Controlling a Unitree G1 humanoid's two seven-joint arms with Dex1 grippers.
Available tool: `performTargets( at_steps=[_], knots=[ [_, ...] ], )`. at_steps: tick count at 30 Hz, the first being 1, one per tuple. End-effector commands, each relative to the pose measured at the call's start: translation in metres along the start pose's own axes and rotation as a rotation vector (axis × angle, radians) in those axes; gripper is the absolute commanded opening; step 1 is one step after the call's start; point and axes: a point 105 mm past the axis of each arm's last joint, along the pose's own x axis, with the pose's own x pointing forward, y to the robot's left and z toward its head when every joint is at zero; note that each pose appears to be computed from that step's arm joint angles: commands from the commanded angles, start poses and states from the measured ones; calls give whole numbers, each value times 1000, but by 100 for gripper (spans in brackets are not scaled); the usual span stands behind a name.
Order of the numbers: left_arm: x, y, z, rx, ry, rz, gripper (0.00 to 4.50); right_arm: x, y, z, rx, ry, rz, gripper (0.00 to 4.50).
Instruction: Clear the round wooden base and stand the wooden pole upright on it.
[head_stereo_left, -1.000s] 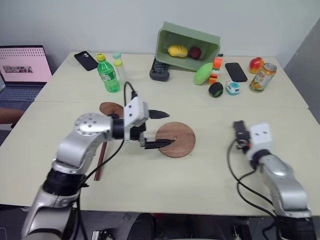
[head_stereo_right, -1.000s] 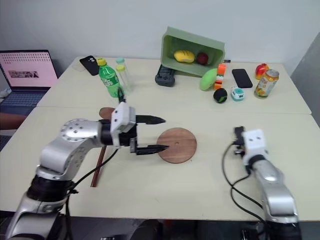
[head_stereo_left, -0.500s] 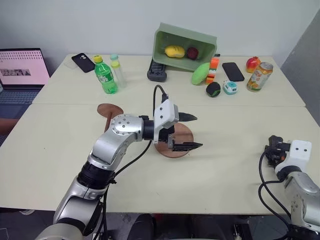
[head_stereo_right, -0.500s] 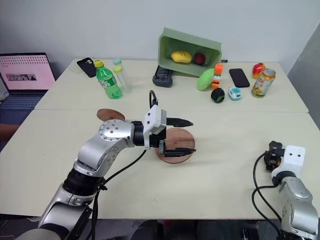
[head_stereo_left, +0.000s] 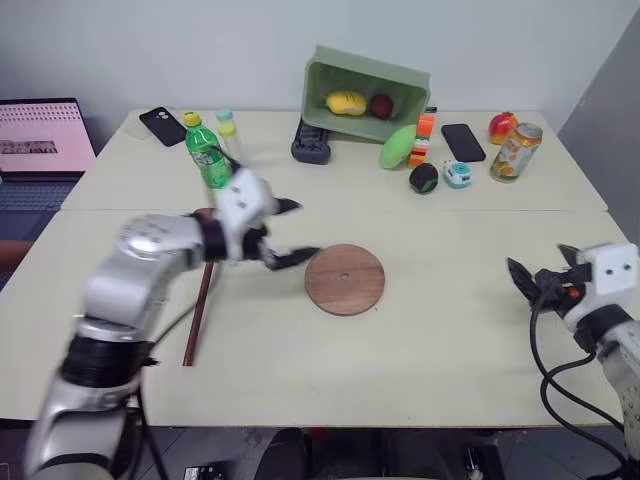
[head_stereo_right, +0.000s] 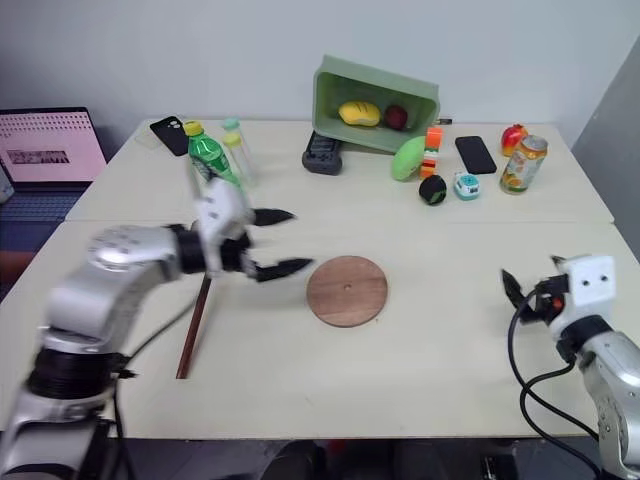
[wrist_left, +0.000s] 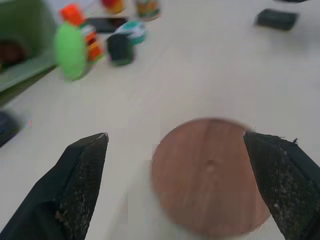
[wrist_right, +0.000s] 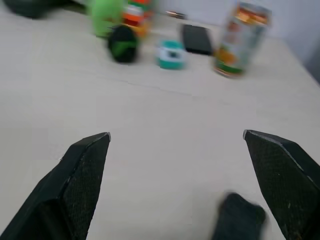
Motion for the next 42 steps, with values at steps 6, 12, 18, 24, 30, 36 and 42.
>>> performTargets(
  at_steps=[6, 12, 18, 24, 30, 36, 42],
  knots=[
    [-81, 38, -34, -193, 271, 110, 450, 10, 108, 39, -83, -86, 717, 447],
    [-85, 53, -54, -317, 397, 143, 450, 17, 137, 45, -101, -126, 848, 447],
    [-67, 68, -63, -420, 490, 166, 450, 7, 166, 51, -84, -167, 930, 447],
    [-52, 76, -77, -463, 576, 170, 450, 6, 177, 52, -82, -173, 933, 447],
    [-36, 73, -99, -512, 669, 160, 450, 4, 185, 55, -94, -181, 960, 447],
    [-27, 79, -105, -578, 669, 214, 450, 1, 190, 55, -101, -171, 1009, 447],
    [-29, 73, -114, -667, 717, 226, 450, -3, 191, 53, -138, -150, 1065, 447]
  ],
)
